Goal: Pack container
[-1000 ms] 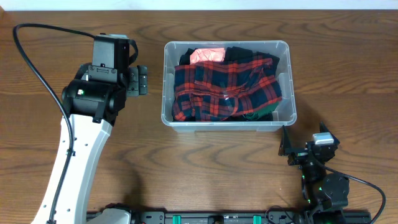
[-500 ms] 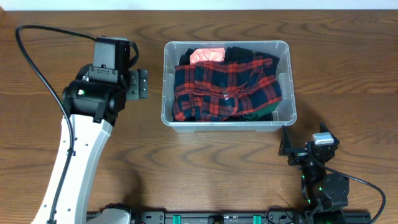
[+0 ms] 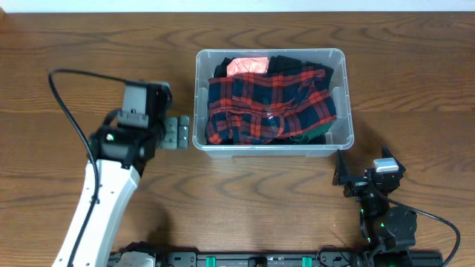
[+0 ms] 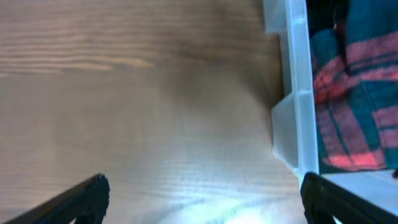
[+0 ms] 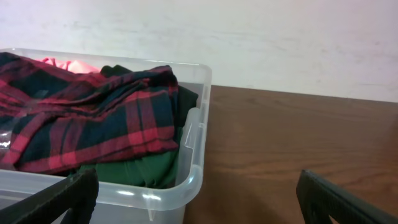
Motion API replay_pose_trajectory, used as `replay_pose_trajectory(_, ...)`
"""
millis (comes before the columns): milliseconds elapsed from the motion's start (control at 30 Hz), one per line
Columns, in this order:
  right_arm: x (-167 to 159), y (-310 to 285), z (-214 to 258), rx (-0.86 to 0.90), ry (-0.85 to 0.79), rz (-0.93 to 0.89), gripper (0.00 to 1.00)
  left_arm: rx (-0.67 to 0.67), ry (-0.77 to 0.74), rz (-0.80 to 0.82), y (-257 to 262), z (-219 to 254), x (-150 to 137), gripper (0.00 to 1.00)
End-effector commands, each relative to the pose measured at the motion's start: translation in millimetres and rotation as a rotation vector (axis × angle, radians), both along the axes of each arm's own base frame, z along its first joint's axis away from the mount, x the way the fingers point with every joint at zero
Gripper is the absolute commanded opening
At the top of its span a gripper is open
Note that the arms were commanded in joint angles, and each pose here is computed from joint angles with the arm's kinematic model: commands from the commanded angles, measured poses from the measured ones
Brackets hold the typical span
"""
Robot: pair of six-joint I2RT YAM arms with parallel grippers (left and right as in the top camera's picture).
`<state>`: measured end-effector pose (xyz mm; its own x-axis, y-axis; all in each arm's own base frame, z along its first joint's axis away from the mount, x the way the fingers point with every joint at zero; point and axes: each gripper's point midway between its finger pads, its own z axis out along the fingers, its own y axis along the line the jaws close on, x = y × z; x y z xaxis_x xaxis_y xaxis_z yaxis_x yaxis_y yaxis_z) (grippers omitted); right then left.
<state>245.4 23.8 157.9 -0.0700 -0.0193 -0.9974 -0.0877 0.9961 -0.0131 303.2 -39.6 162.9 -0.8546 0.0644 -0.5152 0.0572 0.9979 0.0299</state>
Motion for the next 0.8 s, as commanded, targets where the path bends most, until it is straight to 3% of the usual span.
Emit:
replay_pose_trajectory(0, 0, -4, 0, -0.009, -0.002, -0.018, 0.99, -0.053, -0.022, -0.019, -6, -20, -9, 0.98)
replay_pose_trajectory(333, 0, -4, 0, -0.01, -0.002, -0.018, 0.99, -0.158, -0.248, 0.06, -6, -60, -12, 0.98)
replay_pose_trajectory(767, 0, -4, 0, -0.009, -0.002, -0.018, 0.99, -0.229, -0.463, 0.023, -8, -92, -34, 0.98)
